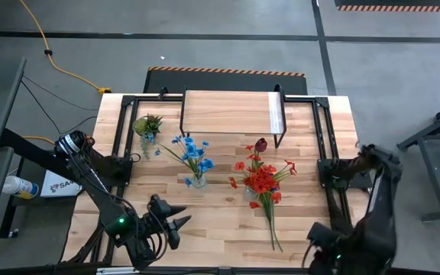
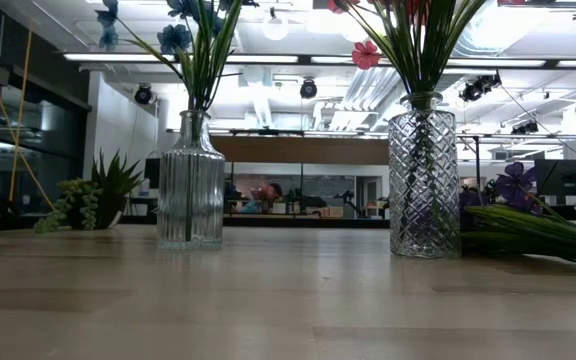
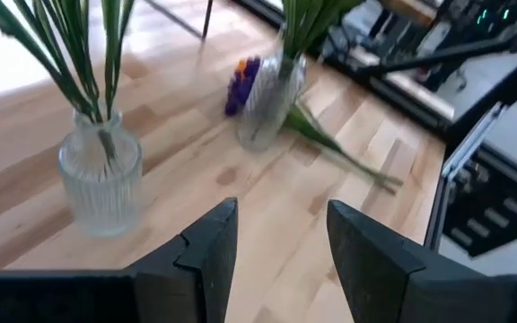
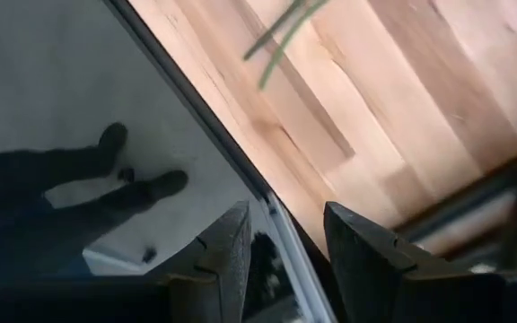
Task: Pick and place flowers into a vace then onto a shelf
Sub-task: Put the purple flowers into the left transparent vase
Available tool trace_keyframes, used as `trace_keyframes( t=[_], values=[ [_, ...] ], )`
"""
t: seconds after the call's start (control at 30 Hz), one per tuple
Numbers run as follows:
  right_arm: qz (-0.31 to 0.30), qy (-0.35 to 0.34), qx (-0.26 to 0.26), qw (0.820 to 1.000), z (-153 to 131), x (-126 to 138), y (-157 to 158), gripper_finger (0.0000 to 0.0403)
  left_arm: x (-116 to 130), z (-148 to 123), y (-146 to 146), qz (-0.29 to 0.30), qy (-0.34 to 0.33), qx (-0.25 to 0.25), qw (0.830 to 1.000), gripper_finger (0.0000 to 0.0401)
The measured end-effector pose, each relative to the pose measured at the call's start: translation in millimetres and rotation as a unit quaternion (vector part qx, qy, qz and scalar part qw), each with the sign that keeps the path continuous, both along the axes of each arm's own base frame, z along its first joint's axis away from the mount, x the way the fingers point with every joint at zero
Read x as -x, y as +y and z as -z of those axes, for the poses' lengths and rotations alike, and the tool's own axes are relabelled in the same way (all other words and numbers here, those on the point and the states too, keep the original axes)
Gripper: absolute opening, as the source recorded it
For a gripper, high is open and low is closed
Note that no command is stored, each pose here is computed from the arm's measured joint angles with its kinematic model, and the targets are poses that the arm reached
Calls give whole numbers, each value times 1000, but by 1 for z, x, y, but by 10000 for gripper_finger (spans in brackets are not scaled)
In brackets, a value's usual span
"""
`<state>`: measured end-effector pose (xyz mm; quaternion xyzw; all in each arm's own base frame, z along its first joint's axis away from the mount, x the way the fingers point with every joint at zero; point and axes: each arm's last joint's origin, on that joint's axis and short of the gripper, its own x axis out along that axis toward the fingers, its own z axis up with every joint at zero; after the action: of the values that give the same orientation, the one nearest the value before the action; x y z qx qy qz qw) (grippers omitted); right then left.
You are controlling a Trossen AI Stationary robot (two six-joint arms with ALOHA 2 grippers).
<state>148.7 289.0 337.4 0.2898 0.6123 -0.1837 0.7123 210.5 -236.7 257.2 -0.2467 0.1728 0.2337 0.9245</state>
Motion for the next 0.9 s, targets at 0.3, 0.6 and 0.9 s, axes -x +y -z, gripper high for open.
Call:
trace_keyframes(
  t=[0.3,0.6,0.9],
  values=[
    [23,25,85,996,57,-29,26,135,6,6,0,36,74,15,997,207],
    [58,55,130,988,86,-44,30,135,13,7,0,52,110,13,992,207],
    [77,26,126,989,105,-72,30,135,14,9,1,57,129,11,990,207]
  ],
)
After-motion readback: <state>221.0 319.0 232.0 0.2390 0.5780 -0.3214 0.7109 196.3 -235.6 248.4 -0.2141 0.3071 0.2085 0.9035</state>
